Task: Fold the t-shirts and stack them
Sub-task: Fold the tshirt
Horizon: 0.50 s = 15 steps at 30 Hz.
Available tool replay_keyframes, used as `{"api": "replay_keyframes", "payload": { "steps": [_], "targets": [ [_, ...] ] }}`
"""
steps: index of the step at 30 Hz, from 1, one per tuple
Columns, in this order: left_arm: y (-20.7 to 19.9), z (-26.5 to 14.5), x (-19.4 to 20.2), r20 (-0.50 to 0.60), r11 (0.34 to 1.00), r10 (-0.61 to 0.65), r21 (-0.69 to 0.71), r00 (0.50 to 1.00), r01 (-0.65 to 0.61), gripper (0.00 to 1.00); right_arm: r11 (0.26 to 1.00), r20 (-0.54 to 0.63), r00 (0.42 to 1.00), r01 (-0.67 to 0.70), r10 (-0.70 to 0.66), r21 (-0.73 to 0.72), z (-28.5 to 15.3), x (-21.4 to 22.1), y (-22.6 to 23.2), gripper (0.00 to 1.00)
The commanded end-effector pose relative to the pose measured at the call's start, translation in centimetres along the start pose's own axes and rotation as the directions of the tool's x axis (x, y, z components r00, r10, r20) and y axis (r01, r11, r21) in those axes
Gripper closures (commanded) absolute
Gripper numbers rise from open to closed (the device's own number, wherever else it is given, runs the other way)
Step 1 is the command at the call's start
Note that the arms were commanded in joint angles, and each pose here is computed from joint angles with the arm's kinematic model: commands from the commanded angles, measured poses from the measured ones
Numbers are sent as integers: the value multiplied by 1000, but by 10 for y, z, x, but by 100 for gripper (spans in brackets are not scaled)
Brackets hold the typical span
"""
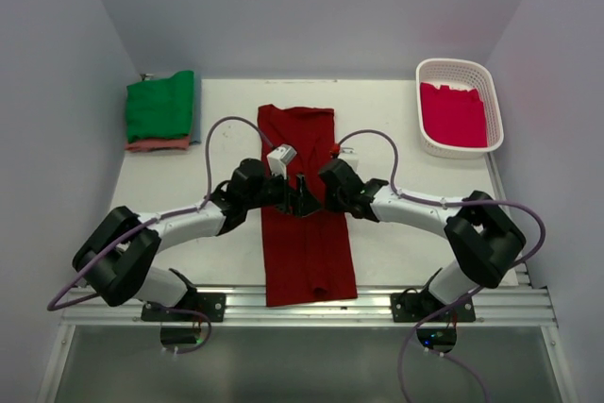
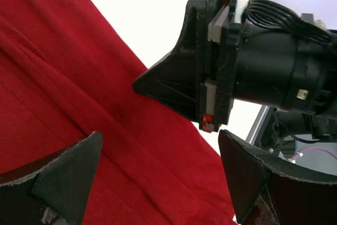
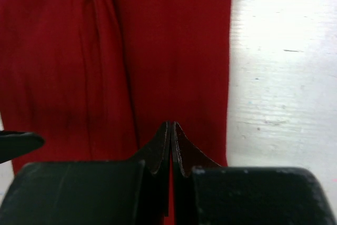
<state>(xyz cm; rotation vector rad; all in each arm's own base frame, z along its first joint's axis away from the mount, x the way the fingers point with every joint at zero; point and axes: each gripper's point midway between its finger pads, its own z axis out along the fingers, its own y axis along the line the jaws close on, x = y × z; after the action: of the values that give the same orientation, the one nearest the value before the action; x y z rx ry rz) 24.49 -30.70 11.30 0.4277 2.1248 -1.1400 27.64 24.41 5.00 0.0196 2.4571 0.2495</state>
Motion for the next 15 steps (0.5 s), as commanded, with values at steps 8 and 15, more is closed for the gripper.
{"api": "replay_keyframes", "payload": {
  "steps": [8, 15],
  "targets": [
    [-4, 21, -2, 66, 993, 89, 74, 994, -93, 17, 998, -78, 996, -36, 32, -43, 24, 29, 2, 100],
    [-5, 23, 15, 18, 993, 53, 107, 998, -54, 80, 999, -155, 987, -51, 52, 9, 37, 56, -9, 100]
  ]
}}
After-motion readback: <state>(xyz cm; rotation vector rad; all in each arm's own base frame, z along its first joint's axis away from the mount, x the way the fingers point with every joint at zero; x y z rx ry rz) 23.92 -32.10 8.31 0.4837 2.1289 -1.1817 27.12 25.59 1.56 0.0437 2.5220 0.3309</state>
